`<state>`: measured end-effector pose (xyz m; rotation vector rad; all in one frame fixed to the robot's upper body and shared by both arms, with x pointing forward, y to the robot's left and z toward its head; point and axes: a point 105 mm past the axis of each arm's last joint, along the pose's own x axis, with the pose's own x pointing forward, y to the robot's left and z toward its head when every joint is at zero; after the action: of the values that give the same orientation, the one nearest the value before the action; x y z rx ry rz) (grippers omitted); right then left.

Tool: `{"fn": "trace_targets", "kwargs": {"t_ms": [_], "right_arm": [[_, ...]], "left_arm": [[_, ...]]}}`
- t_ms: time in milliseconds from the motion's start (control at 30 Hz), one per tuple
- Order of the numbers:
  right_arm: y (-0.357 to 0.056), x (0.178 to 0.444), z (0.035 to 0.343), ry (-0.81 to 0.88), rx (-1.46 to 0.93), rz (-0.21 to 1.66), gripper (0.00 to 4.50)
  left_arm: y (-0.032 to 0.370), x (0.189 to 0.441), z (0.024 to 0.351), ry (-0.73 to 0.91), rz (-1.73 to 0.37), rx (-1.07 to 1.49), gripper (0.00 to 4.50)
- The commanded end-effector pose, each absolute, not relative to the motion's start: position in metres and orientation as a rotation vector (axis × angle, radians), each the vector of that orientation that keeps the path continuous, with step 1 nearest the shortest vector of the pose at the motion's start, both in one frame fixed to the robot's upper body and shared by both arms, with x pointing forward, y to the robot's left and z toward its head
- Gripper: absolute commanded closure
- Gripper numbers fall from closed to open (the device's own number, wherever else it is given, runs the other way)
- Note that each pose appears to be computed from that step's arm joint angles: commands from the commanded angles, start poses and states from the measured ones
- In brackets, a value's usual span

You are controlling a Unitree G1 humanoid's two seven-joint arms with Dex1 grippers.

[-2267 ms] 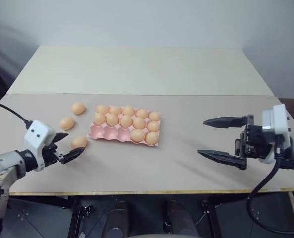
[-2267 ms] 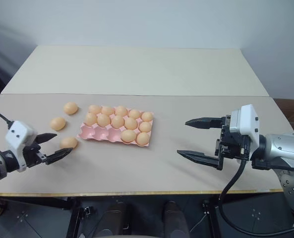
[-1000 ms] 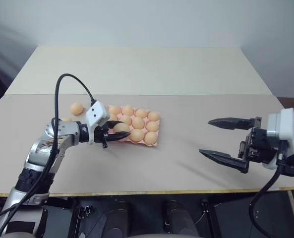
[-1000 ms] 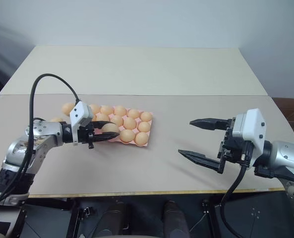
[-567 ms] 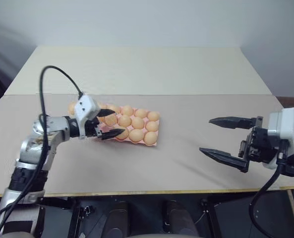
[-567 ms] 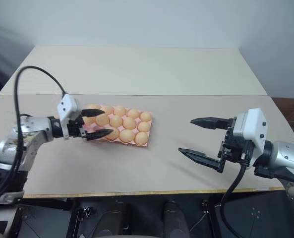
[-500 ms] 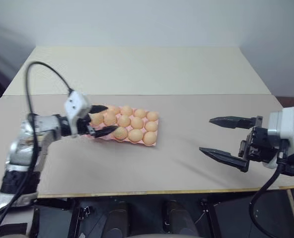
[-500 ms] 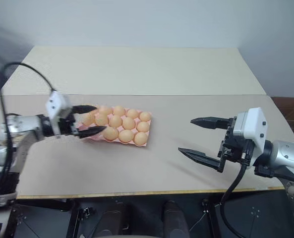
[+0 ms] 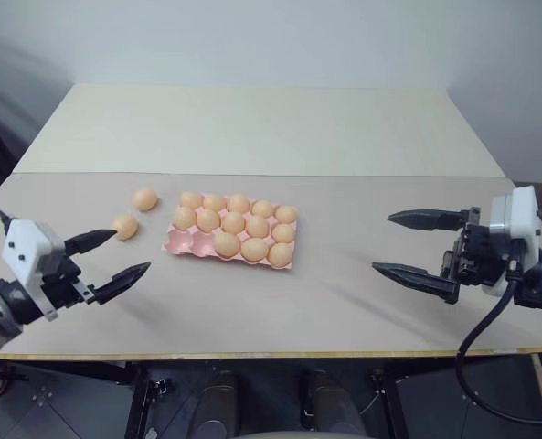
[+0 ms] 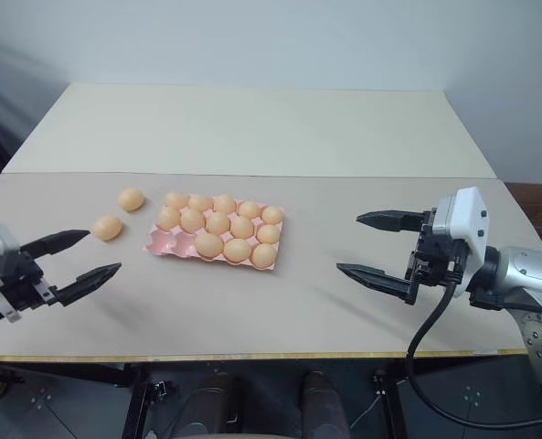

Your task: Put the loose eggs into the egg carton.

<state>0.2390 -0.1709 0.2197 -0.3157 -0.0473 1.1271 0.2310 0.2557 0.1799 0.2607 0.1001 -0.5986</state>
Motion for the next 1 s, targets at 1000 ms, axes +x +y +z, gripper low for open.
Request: {"fn": "trace_targets", "kwargs": {"t_ms": [1000], "right_arm": [[-0.167,0.231,0.230,-0.095,-0.352,1.128,0.00]], "left_arm": [[0.313,0.359,0.125,0.481,-0.094,0.212,0.21]]}}
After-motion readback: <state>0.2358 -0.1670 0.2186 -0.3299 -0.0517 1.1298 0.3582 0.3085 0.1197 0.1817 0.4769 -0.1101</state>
